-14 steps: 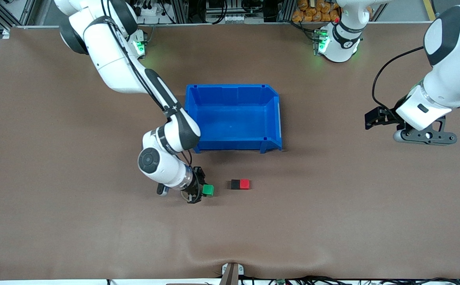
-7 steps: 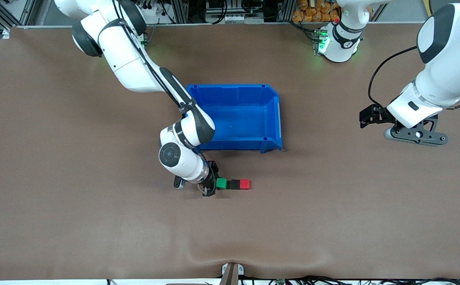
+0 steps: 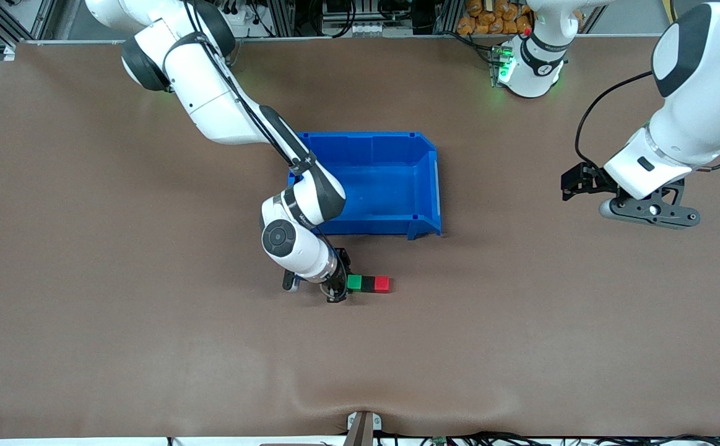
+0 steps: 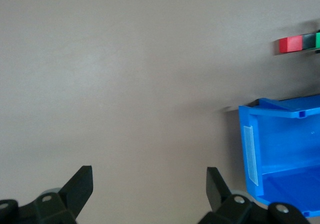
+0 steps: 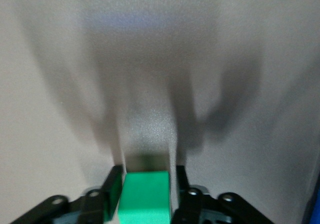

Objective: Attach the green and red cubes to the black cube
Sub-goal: 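Place the green cube against the black cube with the right gripper, then open the right gripper and lift it away from the cubes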

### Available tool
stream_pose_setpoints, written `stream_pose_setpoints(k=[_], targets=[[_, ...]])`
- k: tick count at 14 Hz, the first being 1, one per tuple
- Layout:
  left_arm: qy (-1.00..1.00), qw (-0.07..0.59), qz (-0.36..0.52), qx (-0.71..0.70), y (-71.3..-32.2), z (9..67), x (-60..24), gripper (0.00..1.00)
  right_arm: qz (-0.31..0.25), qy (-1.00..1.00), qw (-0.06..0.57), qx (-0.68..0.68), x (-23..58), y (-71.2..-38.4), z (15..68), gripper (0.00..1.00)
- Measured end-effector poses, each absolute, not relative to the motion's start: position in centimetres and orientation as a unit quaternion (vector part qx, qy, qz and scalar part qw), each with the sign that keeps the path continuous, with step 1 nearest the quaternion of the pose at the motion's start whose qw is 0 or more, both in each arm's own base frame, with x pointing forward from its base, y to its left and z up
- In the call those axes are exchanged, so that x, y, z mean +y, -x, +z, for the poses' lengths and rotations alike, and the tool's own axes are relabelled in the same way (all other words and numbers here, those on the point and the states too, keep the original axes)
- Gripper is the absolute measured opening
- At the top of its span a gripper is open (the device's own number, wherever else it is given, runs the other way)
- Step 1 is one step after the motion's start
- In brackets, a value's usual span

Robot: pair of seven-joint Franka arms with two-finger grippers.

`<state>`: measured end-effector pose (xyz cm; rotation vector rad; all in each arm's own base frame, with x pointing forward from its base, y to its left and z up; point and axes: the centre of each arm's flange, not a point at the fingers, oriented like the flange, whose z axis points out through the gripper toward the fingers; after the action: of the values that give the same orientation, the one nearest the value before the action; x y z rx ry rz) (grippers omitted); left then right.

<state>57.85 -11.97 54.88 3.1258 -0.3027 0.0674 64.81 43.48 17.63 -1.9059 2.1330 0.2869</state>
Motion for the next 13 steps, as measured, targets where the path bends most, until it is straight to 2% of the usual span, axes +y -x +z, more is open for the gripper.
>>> stream_pose_setpoints(k=[4, 5, 13], targets=[[-0.995, 0.001, 0.027, -0.100, -57.9, 55.4, -12.4, 1.00, 0.092, 0.654, 0.136, 0.739, 42.7, -65.6, 18.1, 0.96], [-0.995, 0.001, 0.027, -0.100, -57.9, 55.4, -12.4, 1.00, 0.091, 0.651, 0.137, 0.741, 42.1, -66.1, 18.4, 1.00], [-0.995, 0.001, 0.025, -0.100, -57.9, 55.3, -12.4, 1.00, 0.085, 0.618, 0.151, 0.767, 35.2, -71.0, 23.9, 1.00]])
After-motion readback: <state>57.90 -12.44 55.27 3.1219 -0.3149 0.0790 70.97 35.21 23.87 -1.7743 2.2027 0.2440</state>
